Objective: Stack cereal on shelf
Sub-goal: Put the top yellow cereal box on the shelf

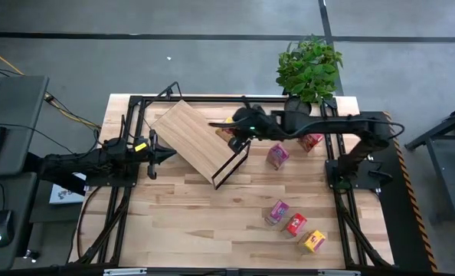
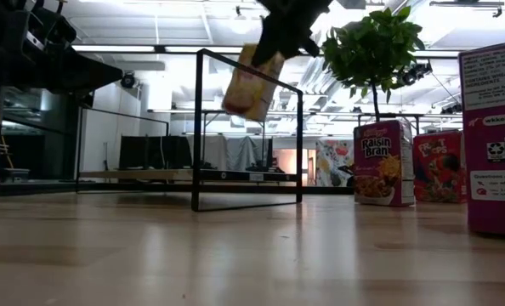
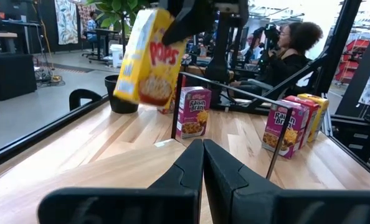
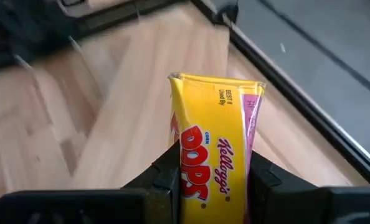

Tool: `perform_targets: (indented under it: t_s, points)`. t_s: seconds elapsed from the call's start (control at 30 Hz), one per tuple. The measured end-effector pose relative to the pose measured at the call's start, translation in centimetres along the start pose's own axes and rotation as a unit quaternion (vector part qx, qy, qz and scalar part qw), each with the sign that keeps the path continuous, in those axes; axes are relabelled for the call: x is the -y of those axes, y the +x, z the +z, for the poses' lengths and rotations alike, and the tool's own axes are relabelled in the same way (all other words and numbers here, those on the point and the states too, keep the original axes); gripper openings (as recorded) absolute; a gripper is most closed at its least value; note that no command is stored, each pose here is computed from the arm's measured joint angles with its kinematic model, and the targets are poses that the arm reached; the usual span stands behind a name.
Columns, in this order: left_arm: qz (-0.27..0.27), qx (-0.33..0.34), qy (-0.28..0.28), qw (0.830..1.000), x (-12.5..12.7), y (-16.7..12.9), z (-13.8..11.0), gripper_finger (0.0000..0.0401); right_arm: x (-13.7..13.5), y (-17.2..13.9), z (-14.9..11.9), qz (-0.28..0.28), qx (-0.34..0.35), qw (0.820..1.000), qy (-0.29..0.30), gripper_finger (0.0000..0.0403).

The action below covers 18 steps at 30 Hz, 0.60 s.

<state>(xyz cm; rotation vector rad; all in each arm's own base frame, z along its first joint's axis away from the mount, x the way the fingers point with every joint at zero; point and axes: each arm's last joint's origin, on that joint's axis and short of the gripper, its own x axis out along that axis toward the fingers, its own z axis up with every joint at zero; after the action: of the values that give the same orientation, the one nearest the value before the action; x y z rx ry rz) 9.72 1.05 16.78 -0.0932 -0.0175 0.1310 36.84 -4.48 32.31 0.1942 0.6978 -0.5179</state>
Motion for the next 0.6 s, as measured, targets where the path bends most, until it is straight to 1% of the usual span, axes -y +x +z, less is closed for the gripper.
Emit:
perform_targets:
  t_s: [0.13, 0.2, 0.37, 0.6]
  points:
    - [0.0, 0.0, 0.0, 1.0, 0.0, 0.0, 0.0, 0.0003, -0.8, 1.6, 0.9, -0.016, -0.049, 0.999, -0.01, 0.009]
    - [0.0, 0.0, 0.0, 1.0, 0.0, 0.0, 0.0, 0.0003, -1.2, 2.2, 1.1, -0.022, -0.065, 0.998, -0.001, 0.009]
    - [0.0, 0.0, 0.0, 1.0, 0.0, 0.0, 0.0, 0.0003, -1.6, 3.7, 0.8, -0.034, -0.094, 0.995, 0.027, 0.009]
    - [0.0, 0.0, 0.0, 1.0, 0.0, 0.0, 0.0, 0.0003, -1.8, 4.5, -0.2, -0.026, -0.123, 0.988, 0.084, 0.009]
